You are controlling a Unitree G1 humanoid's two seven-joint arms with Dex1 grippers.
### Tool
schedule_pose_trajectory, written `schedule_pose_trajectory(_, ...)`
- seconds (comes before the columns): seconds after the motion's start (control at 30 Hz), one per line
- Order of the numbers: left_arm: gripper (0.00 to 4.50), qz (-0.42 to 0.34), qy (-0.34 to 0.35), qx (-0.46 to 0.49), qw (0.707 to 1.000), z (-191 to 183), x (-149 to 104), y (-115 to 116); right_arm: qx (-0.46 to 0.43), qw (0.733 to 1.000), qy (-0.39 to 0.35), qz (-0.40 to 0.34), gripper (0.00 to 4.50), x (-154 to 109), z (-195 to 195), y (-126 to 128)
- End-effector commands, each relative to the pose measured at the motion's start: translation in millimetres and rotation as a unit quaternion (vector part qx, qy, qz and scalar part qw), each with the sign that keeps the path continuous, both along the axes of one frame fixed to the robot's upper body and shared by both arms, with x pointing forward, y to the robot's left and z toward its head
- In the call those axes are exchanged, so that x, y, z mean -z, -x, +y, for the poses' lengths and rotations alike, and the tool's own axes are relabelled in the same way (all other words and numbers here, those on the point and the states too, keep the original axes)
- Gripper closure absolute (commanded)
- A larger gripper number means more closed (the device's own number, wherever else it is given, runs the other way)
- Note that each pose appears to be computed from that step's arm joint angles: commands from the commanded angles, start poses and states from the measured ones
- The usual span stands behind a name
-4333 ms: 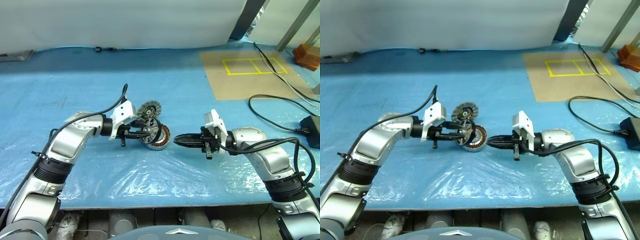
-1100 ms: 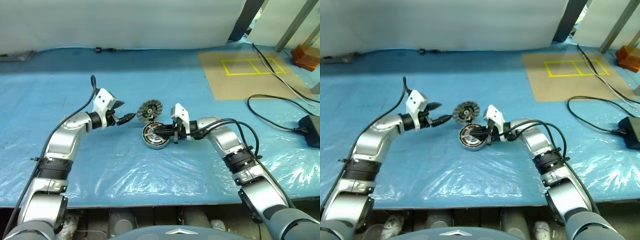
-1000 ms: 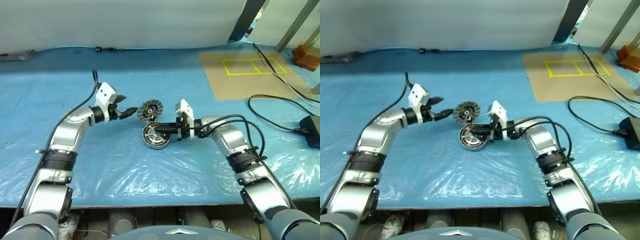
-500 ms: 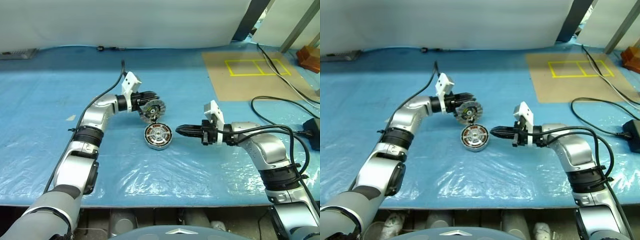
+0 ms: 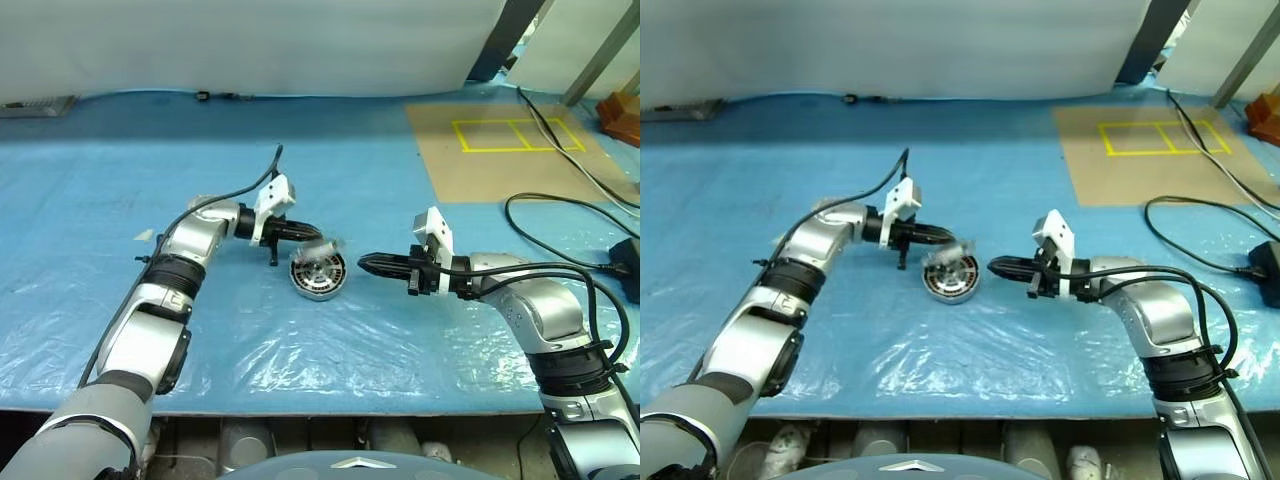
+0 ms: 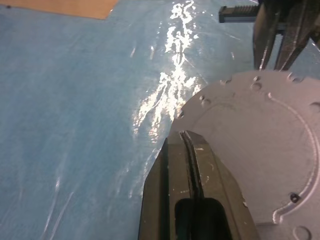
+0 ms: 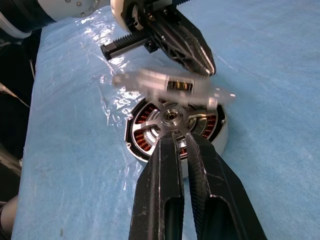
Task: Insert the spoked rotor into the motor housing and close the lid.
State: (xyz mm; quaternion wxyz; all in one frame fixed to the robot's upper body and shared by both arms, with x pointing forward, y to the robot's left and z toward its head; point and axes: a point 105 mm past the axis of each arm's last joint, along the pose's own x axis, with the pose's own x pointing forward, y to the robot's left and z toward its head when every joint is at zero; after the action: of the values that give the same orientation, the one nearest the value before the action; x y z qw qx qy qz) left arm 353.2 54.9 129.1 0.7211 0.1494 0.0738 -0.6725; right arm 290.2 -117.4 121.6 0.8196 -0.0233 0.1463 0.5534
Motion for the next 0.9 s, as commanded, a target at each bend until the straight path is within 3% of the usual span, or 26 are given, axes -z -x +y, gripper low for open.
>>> schedule_pose_trajectory(0.03,4.47,-0.025,0.01,0.051,0.998,-17,-12,18,-0.011,1.0,-0.008,-0.023,4.25,-15,1,4)
schedule_pose_trajectory(0.23,4.47,-0.059,-0.067,0.111,0.99,-15,16,45,-0.006,0.999,-0.021,-0.025,4.25,-25,-1,-2)
schedule_pose_trajectory(0.53,4.47,-0.064,-0.093,0.066,0.991,0,33,37,-0.014,0.999,-0.024,-0.03,4.25,-24,8,-5)
schedule_pose_trajectory(0.73,4.47,-0.075,0.023,0.029,0.996,-6,-17,41,-0.031,0.998,-0.042,-0.029,4.25,-27,15,-4)
schedule_pose_trajectory(0.9,4.47,-0.072,0.094,0.015,0.993,8,-54,62,-0.06,0.996,-0.058,-0.039,4.25,-35,24,0)
